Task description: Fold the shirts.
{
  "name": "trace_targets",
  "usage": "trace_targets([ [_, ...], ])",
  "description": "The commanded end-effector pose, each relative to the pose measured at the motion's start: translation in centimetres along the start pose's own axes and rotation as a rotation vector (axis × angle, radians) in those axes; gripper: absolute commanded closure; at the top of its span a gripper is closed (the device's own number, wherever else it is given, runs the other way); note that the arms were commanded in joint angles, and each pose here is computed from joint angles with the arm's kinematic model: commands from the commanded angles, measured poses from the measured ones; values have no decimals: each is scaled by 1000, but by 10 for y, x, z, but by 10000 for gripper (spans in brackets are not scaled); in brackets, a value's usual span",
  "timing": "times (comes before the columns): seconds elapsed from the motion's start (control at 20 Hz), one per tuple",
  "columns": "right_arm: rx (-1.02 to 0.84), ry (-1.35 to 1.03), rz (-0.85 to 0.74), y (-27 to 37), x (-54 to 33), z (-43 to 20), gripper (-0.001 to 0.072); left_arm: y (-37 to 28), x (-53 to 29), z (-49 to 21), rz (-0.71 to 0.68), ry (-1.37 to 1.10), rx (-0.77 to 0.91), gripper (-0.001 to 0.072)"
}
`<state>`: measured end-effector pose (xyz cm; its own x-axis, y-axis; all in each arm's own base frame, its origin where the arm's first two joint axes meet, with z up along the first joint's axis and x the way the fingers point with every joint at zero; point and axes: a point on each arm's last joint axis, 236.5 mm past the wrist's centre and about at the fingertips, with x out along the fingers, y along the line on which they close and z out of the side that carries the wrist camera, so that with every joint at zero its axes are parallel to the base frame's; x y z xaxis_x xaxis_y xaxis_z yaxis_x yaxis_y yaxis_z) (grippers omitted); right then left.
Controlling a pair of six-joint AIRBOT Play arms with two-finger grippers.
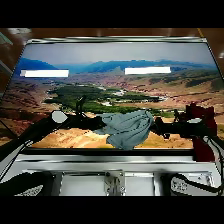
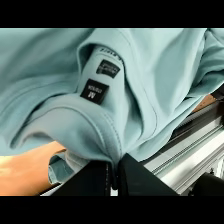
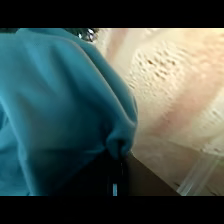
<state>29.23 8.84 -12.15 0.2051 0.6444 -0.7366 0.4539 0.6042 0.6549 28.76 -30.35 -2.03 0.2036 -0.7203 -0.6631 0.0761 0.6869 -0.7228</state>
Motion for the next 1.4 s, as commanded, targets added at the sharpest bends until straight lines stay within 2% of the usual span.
trace_targets([
  [0.0,-102,12,3,25,15,-4,658,4,-6,12,8,-29,2,671],
  [0.15,-341,-24,26,71,-28,12,658,-6,-46,56,21,-115,90,672],
  [0.25,-553,-134,86,131,-87,23,659,-38,-103,105,18,-250,208,672],
  [0.35,-778,-360,189,220,-178,22,658,-94,-189,153,-3,-467,349,671],
  [0.45,-989,-613,239,298,-273,-7,659,-171,-293,176,-69,-712,485,671],
  [0.6,-1228,-899,291,374,-380,-83,659,-281,-431,143,-185,-1007,699,671],
  [0.75,-1329,-1054,258,394,-433,-140,658,-334,-509,83,-231,-1165,852,670],
  [0.9,-1308,-1047,79,364,-434,-148,658,-311,-517,51,-16,-1135,945,670],
  [1.0,-1260,-964,-76,328,-422,-141,658,-264,-506,46,164,-1028,859,670],
  [1.1,-1228,-837,-156,299,-403,-141,658,-222,-489,41,286,-896,775,670],
  [1.35,-1161,-576,-195,260,-366,-151,658,-147,-419,29,393,-548,642,670],
])
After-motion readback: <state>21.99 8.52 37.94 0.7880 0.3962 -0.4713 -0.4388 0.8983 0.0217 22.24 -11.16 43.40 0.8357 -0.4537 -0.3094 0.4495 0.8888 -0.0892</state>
